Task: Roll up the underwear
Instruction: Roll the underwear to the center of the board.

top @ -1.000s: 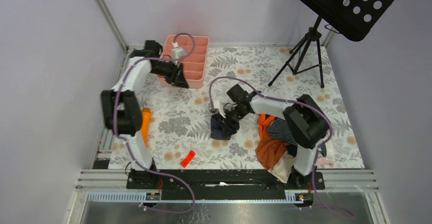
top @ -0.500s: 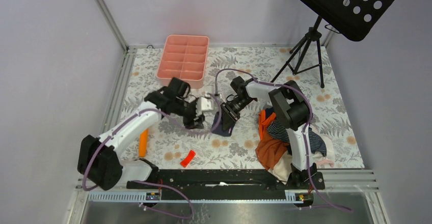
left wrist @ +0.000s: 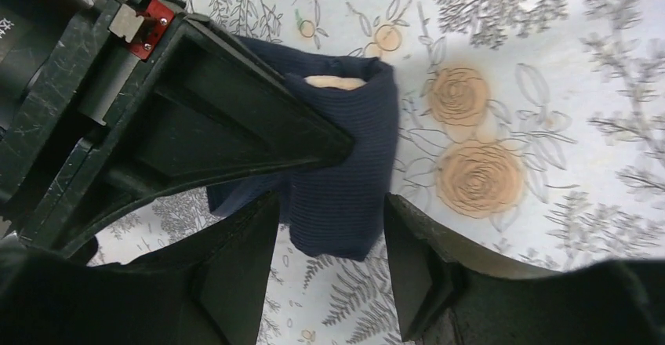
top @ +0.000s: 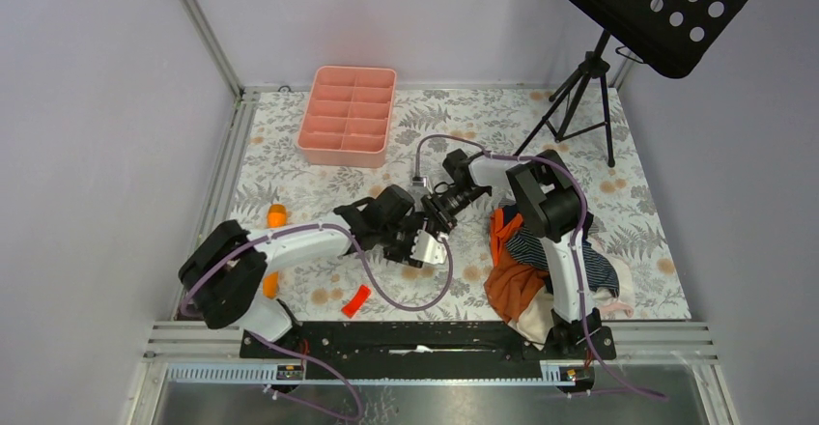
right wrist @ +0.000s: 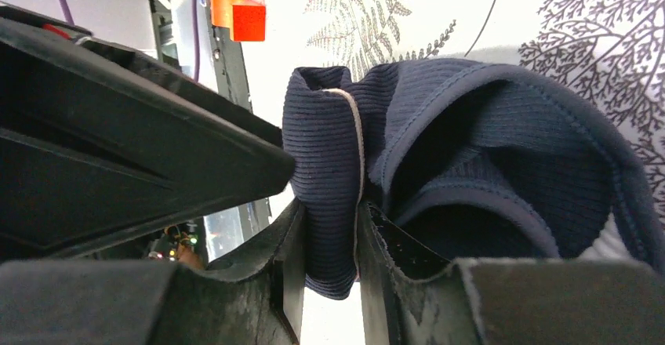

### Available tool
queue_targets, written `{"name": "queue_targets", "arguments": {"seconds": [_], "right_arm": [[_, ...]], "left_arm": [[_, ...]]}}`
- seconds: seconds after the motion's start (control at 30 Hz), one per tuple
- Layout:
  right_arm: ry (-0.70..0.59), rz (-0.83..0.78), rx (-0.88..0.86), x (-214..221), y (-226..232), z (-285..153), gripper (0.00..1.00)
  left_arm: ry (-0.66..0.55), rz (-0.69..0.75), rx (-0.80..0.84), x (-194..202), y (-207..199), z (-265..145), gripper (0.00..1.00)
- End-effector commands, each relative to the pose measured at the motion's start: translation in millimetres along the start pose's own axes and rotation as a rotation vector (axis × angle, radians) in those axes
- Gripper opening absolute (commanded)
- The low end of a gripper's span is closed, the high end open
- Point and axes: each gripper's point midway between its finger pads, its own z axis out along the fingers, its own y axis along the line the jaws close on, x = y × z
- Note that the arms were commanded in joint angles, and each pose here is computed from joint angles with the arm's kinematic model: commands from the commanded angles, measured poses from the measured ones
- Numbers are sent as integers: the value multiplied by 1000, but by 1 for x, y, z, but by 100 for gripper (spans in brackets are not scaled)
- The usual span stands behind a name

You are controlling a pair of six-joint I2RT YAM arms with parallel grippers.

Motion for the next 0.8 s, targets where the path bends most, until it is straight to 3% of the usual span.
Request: {"name": "queue_targets", "arguments": {"seconds": [0.0,0.23,0.37,0.4,0.5,0.67,0.77], "right_arm": [[46,36,88,22,-29,8,10],[44,45,86,22,-28,8,11],[49,46,94,21,-26,6,15],[50,31,100,19,-25,3,18],[55,-31,136,12,-20,-11,31],[24,-174,229,-13,-5,-73,50],[-59,-165,303,-32,-6,-125,56]], "left_arm": [[29,103,-95,5,25,12,57],[113,125,-1,32,5,32,56],[99,68,112,26,-7,38,24],[84,59,149,21,-11,37,17],[68,7,277,11,-28,32,9],[168,-110,464,20,-53,18,4],[217,-170,493,24,-60,11,4]]}}
